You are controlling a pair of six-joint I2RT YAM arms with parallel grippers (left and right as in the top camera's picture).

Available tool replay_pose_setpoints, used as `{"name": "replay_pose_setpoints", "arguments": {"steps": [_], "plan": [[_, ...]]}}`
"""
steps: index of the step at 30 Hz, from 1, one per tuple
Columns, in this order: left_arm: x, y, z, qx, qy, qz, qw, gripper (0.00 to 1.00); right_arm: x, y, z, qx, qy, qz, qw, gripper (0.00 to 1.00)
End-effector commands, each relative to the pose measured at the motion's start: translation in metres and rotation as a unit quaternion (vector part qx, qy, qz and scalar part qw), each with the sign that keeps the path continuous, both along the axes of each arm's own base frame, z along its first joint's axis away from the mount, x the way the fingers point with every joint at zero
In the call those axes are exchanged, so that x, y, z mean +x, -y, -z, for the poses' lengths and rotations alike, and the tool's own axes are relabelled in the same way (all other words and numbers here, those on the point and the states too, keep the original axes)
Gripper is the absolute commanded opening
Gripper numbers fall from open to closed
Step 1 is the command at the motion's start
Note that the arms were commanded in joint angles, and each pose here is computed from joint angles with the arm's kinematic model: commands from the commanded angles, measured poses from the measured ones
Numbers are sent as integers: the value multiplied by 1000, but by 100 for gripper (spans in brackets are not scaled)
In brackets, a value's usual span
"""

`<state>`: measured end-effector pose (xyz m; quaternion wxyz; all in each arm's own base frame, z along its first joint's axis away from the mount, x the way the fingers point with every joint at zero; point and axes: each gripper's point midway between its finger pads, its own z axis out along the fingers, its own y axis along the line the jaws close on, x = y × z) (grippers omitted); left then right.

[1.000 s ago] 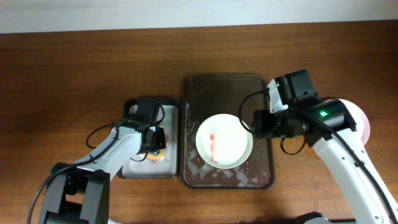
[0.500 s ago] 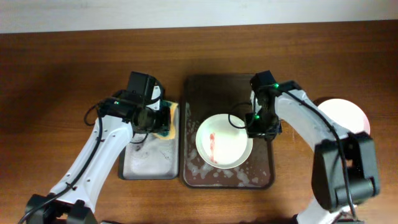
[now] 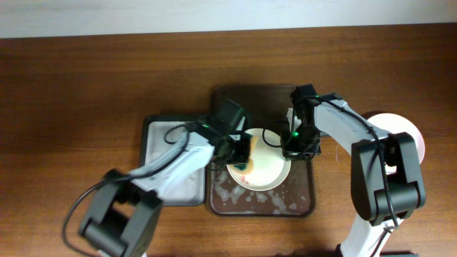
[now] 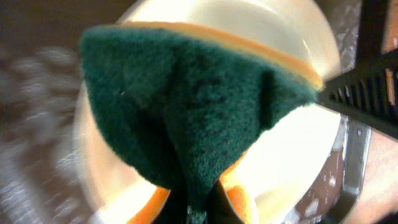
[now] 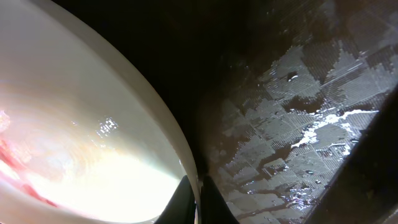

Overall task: Clean dirty plates on tray and stack at the side
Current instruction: 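Scrub the last plate with the sponge in the left gripper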

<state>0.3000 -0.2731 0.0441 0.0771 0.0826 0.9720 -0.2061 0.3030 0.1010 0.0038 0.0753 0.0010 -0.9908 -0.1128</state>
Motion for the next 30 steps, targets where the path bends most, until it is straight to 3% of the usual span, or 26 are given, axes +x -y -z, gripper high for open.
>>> {"name": "replay_pose_setpoints", "arguments": {"steps": [1,5,7,9,14,17,21,24,26,30], "plan": [[-7,41,17,-64,-41,2,997,0,-4,4,9,-13,-9,3,1000,4],[-8,43,59,-48,-73,-17,996,0,-5,4,9,-13,-10,3,1000,4],[-10,19,80,6,-86,-39,995,0,-6,4,9,-14,-13,4,1000,4],[-9,-24,92,102,-82,-73,989,0,-8,5,9,-15,-18,3,1000,4],[18,-104,66,281,-41,-124,951,0,-10,5,8,-16,-21,4,1000,4],[38,-118,41,328,-5,-111,938,0,-10,5,8,-17,-22,7,1000,4],[43,-73,44,240,-9,-94,966,0,-9,6,9,-18,-21,7,1000,4],[28,4,53,72,-68,-45,994,0,-8,5,9,-17,-17,7,1000,4],[19,41,53,-12,-95,-12,995,0,-7,5,9,-17,-15,7,1000,4],[12,75,51,-85,-109,25,990,1,-7,5,9,-17,-15,7,1000,4]]}}
